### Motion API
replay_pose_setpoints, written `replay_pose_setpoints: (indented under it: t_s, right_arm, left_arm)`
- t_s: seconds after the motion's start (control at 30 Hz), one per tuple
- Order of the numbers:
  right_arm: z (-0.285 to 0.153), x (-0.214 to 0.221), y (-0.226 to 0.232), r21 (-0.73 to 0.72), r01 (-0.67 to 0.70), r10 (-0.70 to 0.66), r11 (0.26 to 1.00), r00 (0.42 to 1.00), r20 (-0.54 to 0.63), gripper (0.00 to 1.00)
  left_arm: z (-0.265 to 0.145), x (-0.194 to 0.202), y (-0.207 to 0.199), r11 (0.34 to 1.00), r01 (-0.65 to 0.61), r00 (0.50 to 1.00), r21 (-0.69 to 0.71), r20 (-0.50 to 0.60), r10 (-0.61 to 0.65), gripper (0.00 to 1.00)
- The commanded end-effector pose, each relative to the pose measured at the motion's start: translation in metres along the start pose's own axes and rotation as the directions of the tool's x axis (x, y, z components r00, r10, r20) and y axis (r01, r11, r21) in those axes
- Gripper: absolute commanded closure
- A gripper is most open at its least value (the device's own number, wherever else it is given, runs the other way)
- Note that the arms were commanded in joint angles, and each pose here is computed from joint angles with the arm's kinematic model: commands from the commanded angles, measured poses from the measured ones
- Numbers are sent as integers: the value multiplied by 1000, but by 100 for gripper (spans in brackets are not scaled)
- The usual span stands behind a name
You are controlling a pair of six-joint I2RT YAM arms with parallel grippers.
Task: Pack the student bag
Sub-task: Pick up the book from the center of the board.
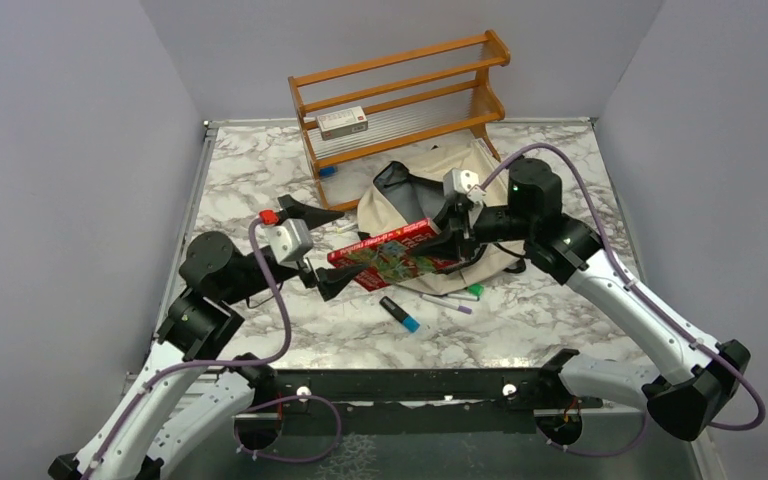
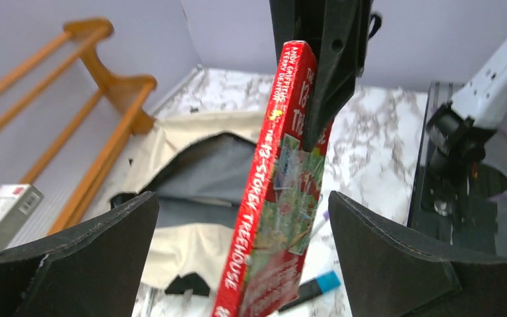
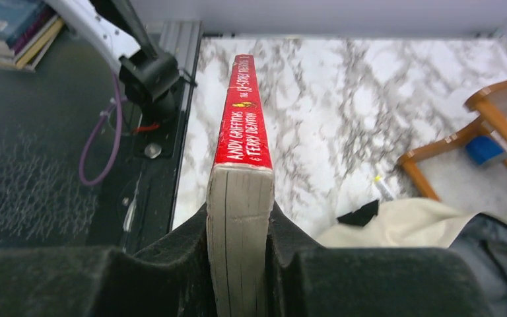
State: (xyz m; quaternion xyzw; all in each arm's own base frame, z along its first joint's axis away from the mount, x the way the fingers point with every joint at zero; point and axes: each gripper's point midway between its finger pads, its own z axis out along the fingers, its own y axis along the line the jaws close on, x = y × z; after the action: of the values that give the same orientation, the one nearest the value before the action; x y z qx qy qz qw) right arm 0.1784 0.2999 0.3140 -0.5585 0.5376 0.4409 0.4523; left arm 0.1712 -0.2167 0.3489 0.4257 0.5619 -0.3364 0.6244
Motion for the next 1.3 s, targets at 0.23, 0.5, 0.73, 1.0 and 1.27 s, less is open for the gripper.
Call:
replay_pose_setpoints:
  t_s: [0.23,0.5,0.73,1.0,1.27]
  right_arm:
    - [-42,-72,10,-100,163,-122,981,936,330,99]
    - [-50,-73,26,-134,199,-146,971,933,329,99]
    - [-53,-92,11,-29,143,-122,989,921,370,99]
    - [-53,-100,6,-40,59,-35,997,901,432,99]
    - [-51,-99,1,-37,35,-15,999,899,437,99]
  left_arm:
    - [-10,-44,3,991,116,966,-69,241,-96,1]
    - [-11,-57,12,986,130,941,-106,325,-89,1]
    - [5,-51,-20,983,140,942,118,291,-169,2]
    - [13,-44,-27,969,159,939,189,275,-207,23]
    - [18,-39,-34,955,159,940,250,259,-224,44]
